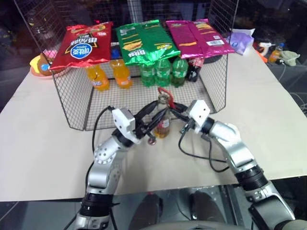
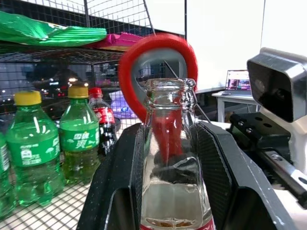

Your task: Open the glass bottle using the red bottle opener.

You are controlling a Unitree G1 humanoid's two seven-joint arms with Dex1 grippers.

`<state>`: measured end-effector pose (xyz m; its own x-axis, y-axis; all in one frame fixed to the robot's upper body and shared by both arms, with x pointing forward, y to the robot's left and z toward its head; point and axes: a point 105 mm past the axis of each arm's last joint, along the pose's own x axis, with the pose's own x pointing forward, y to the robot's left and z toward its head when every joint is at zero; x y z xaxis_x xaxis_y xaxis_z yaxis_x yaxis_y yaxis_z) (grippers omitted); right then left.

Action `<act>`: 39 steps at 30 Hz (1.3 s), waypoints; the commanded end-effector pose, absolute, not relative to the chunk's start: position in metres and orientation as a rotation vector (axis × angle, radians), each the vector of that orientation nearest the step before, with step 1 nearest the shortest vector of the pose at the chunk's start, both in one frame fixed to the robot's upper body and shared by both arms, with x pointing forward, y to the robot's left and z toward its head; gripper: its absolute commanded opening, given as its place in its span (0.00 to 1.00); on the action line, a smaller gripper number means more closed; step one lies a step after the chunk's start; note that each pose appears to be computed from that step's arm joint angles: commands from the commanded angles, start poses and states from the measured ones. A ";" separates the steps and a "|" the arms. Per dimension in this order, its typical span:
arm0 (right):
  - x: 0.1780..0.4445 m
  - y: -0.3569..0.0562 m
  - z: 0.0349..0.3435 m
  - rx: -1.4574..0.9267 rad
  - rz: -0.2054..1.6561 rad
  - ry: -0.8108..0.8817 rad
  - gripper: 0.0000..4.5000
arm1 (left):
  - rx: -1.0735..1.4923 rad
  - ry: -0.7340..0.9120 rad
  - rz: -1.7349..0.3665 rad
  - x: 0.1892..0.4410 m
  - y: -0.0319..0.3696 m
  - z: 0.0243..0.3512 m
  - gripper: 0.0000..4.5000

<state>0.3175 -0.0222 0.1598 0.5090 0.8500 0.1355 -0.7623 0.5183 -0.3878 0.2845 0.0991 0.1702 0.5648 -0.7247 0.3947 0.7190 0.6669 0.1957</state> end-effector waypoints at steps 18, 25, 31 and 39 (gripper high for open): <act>0.343 -0.057 0.185 -0.273 0.776 -0.377 0.00 | 0.029 -0.409 -0.841 0.285 0.101 0.157 0.78; 0.334 -0.091 0.169 -0.192 0.797 -0.245 0.00 | 0.015 -0.400 -0.830 0.268 0.117 0.164 0.78; 0.323 -0.109 0.153 -0.140 0.816 -0.120 0.00 | 0.018 -0.375 -0.776 0.261 0.133 0.165 0.78; 0.277 -0.119 0.119 0.001 0.963 0.190 0.00 | -0.033 -0.277 -0.644 0.240 0.173 0.151 0.78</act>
